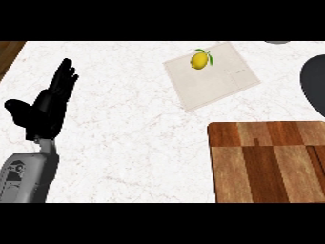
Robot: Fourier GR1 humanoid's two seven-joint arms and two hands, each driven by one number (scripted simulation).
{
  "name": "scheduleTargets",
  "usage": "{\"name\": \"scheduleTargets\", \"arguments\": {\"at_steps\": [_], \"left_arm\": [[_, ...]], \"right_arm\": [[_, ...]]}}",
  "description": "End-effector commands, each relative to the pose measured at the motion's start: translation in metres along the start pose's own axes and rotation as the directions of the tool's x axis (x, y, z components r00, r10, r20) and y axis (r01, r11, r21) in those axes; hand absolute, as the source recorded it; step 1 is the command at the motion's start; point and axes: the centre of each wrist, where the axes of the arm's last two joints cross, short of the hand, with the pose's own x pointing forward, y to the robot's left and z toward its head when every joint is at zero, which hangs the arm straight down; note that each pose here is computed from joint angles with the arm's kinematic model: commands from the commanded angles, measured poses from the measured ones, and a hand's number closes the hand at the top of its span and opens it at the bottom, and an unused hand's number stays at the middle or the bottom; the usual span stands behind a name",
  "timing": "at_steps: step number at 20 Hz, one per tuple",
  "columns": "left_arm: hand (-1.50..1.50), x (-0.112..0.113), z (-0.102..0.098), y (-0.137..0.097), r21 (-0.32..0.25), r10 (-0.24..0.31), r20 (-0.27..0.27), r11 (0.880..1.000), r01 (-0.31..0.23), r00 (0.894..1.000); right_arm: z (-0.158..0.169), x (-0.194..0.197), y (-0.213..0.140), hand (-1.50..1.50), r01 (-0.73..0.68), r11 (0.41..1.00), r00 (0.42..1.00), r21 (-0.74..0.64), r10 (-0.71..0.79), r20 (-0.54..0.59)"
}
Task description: Pick the bell pepper from the cutting board and place it in the pan
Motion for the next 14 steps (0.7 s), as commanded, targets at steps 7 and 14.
{"name": "scheduleTargets", "arguments": {"at_steps": [7,14], "left_arm": [[0.00,-0.013,0.011,0.016,0.043,-0.012,-0.018,0.999,0.013,1.000],[0.00,-0.024,0.009,0.025,0.072,-0.029,-0.035,0.997,0.032,0.999]], "right_arm": [[0.010,-0.034,-0.012,-1.50,0.355,0.926,0.933,-0.126,-0.341,0.116],[0.030,-0.086,-0.039,-1.50,0.494,0.867,0.851,0.064,-0.497,0.172]]}}
